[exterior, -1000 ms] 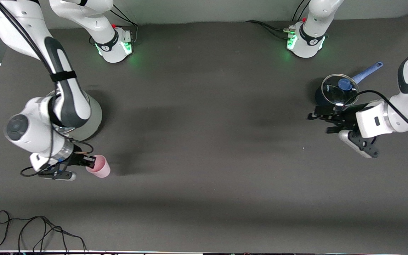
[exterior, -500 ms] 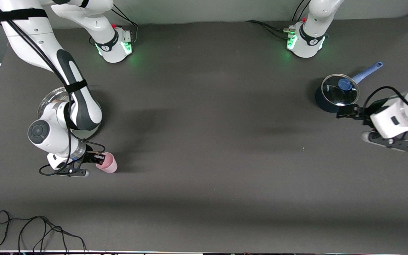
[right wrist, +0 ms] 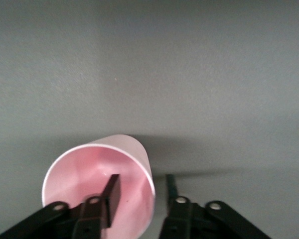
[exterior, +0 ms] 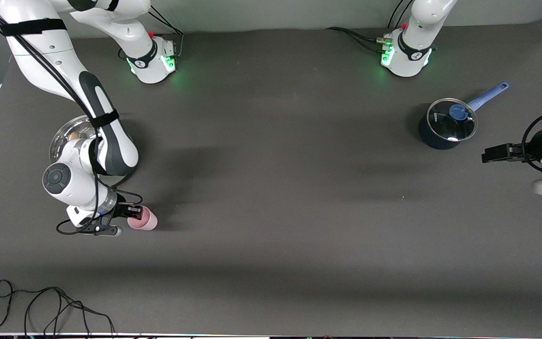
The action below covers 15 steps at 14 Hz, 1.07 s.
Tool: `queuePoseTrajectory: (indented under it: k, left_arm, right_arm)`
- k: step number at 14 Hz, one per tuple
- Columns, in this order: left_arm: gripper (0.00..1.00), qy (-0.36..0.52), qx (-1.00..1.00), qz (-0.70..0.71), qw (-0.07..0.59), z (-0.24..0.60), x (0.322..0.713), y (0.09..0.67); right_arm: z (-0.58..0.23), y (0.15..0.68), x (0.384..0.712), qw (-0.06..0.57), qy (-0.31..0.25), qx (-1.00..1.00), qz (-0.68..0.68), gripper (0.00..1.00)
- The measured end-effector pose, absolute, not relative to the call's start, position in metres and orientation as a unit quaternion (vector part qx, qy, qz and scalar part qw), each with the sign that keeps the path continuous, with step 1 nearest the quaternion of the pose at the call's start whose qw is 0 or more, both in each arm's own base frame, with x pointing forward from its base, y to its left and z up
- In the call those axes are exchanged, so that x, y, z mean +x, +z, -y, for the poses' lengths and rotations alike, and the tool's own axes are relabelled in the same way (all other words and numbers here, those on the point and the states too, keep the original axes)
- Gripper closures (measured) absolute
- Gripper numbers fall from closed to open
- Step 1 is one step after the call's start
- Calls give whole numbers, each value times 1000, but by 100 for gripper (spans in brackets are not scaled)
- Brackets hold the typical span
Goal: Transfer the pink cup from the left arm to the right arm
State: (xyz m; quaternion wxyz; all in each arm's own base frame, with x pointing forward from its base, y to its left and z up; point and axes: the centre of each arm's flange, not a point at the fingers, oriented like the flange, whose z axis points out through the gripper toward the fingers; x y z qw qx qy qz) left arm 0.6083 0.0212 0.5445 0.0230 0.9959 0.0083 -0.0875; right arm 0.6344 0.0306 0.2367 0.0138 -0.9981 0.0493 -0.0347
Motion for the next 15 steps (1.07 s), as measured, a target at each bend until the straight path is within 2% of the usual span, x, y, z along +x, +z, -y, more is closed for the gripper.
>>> queuePoseTrajectory:
  k: [2, 4, 5, 8, 11, 15]
  left_arm:
    - [0, -78, 997, -10, 18, -18, 608, 550]
    - [0, -63, 998, -12, 9, -13, 607, 557]
    - [0, -57, 998, -15, 3, -11, 605, 559]
    - [0, -57, 998, -30, -11, -15, 599, 557]
    - [0, -64, 997, -47, -11, -4, 600, 551]
    - [0, -54, 997, -36, -28, 29, 591, 566]
  right_arm:
    - [-30, 267, 637, 18, -37, -998, -50, 31]
    - [-25, 322, 637, 25, -42, -997, -53, 15]
    - [-19, 355, 634, 29, -45, -997, -56, 1]
    - [-11, 453, 617, 42, -42, -997, -57, 0]
    - [-11, 544, 598, 40, -13, -998, -43, 0]
    - [0, 628, 577, 33, 15, -998, -43, 0]
